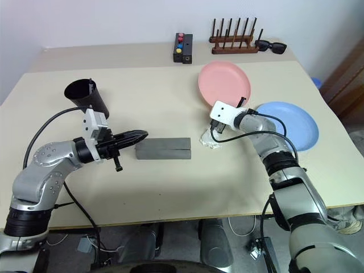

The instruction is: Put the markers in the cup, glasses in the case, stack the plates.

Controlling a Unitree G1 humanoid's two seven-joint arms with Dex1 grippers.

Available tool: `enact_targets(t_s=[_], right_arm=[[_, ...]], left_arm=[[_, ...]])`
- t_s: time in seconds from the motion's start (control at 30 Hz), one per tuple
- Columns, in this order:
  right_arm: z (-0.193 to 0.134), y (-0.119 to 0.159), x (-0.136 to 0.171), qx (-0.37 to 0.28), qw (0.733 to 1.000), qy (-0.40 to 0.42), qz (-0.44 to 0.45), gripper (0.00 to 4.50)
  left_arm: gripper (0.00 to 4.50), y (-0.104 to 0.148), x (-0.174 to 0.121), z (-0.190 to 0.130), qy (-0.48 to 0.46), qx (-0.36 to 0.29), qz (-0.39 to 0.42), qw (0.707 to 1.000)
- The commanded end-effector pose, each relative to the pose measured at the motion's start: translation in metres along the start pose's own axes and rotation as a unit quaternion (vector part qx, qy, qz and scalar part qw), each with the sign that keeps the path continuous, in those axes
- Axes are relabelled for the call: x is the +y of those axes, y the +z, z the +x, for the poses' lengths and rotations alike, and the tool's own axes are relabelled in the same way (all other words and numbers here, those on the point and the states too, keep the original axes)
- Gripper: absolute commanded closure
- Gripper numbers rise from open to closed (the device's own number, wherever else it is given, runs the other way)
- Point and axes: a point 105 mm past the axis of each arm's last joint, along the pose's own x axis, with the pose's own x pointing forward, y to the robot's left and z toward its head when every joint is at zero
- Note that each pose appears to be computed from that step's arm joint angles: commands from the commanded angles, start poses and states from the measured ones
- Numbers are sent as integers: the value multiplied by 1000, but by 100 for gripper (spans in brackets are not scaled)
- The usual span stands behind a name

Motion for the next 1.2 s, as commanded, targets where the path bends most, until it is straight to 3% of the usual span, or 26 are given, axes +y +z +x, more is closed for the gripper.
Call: enact_targets(t_s=[0.03,0.2,0.37,0.53,0.67,0.77,0.9,1.03,1.2], right_arm=[[-44,10,-42,-14,998,-51,-30,446],[-111,-2,-36,31,999,-15,-28,446],[-158,-31,-21,118,993,18,-3,446],[-178,-61,-3,184,982,39,16,446],[-180,-67,2,190,980,44,41,446],[-177,-69,-6,193,980,38,35,357],[-170,-56,-17,160,986,28,32,172],[-161,-31,-16,96,992,42,76,172],[-128,8,12,-8,984,72,162,172]], left_arm=[[450,9,-3,9,-19,-24,8,1000],[450,5,-5,23,-46,-28,0,999],[450,4,-4,38,-71,-35,3,997],[450,4,-5,45,-82,-41,7,996],[450,3,-6,43,-81,-40,8,996],[450,0,-6,36,-71,-36,5,997],[450,-1,-5,32,-59,-33,4,998],[450,-1,-2,30,-47,-33,6,998],[450,-1,3,28,-33,-31,7,999]])
